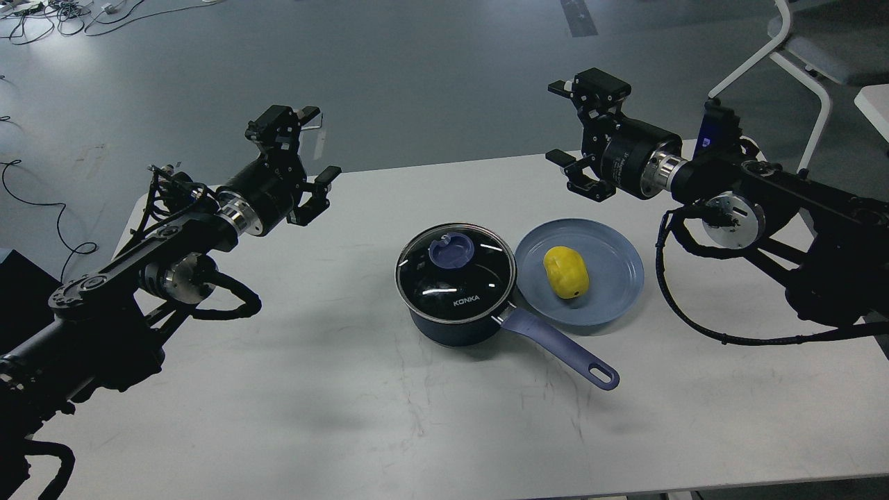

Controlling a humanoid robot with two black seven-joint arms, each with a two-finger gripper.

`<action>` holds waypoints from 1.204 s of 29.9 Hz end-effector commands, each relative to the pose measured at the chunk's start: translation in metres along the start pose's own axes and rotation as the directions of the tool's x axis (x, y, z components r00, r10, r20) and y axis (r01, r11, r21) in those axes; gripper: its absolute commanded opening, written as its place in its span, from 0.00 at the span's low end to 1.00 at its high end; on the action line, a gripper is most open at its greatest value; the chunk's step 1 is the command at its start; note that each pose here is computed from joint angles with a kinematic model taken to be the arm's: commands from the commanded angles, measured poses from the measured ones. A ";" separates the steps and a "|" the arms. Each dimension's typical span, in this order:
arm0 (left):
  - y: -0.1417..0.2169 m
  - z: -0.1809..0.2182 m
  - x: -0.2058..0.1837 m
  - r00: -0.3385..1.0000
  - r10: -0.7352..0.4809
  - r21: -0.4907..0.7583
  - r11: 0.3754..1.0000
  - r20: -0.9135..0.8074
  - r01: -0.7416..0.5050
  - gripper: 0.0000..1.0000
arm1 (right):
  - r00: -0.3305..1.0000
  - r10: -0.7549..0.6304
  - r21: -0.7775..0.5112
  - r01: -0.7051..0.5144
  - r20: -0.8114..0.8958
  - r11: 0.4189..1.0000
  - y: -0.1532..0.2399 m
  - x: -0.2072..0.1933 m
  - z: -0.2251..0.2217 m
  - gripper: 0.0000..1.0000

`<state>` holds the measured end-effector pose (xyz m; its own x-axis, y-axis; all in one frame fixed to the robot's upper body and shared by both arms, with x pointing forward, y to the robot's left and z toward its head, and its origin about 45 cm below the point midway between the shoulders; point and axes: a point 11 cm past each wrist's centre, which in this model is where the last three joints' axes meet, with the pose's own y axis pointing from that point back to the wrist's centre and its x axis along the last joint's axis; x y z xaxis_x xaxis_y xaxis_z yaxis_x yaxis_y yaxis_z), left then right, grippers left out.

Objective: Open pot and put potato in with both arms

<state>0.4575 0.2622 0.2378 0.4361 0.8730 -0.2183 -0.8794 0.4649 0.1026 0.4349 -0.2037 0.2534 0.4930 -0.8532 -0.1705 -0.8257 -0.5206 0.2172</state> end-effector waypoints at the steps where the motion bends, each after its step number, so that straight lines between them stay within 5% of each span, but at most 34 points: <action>1: 0.002 -0.005 0.001 1.000 0.005 0.004 1.000 -0.017 -0.005 0.99 | 1.000 0.004 0.000 -0.004 0.002 1.000 0.002 0.003 0.000 1.00; 36: 0.002 0.002 0.002 0.996 0.020 -0.054 0.998 -0.090 -0.025 0.99 | 0.995 0.093 0.086 -0.095 0.024 0.992 0.011 0.034 -0.026 1.00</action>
<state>0.4566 0.2669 0.2387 0.3957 0.8692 -0.2967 -0.9000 0.4312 0.0630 0.4489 -0.2380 0.2729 0.4122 -0.8949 -0.1711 -0.8850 -0.4379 0.1581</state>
